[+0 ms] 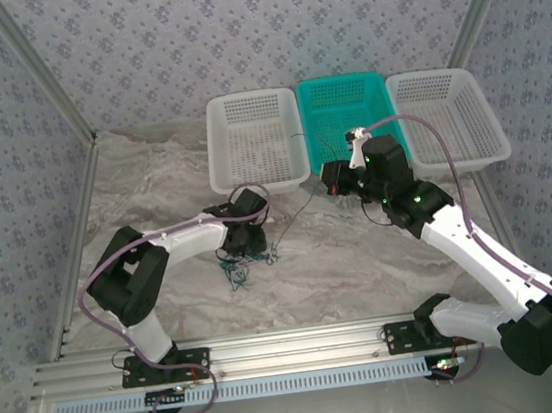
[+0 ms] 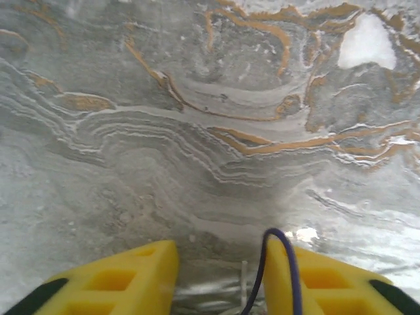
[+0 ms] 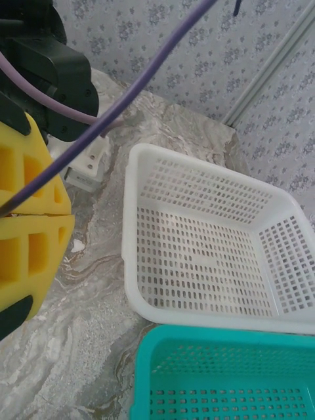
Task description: Untangle the cables
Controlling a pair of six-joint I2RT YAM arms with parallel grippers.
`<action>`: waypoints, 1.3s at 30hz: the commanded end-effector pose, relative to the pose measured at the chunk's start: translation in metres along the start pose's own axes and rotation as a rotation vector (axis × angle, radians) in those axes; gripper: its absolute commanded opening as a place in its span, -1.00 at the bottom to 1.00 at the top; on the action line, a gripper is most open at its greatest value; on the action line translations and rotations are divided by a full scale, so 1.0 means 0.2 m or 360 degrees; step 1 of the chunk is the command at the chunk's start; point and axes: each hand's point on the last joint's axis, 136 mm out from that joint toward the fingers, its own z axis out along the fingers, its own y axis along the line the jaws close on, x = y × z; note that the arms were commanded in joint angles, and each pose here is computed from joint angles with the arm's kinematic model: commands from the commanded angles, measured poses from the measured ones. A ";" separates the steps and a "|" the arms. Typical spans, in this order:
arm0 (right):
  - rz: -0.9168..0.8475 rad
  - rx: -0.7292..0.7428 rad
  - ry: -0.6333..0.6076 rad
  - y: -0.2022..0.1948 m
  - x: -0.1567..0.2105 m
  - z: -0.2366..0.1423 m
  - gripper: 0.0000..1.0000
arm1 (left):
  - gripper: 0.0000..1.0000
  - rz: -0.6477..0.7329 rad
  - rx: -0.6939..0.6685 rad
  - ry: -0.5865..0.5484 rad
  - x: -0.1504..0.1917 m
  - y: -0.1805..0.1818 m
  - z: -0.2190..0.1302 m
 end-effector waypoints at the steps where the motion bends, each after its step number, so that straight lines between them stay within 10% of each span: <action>1: -0.0014 0.0049 -0.0058 -0.01 -0.05 -0.03 -1.00 | -0.36 0.0042 -0.0277 0.0238 0.26 0.20 0.07; 6: 0.0020 0.0132 -0.0081 -0.07 -0.07 -0.04 -1.00 | -1.00 0.0063 -0.0341 0.0191 0.27 0.25 0.06; 23: 0.0980 0.0851 -0.0623 -0.89 -0.04 -0.57 -1.00 | -1.00 -0.0494 -0.0368 -0.0184 0.22 0.83 -0.27; 35: 0.0641 0.0239 -0.0482 -0.51 -0.22 -0.37 -1.00 | -1.00 -0.0528 0.0035 -0.0398 0.15 0.71 -0.38; 39: 0.0416 0.0074 -0.0392 -0.32 -0.25 -0.32 -1.00 | -0.06 -0.0421 0.0093 -0.0556 0.08 0.69 -0.52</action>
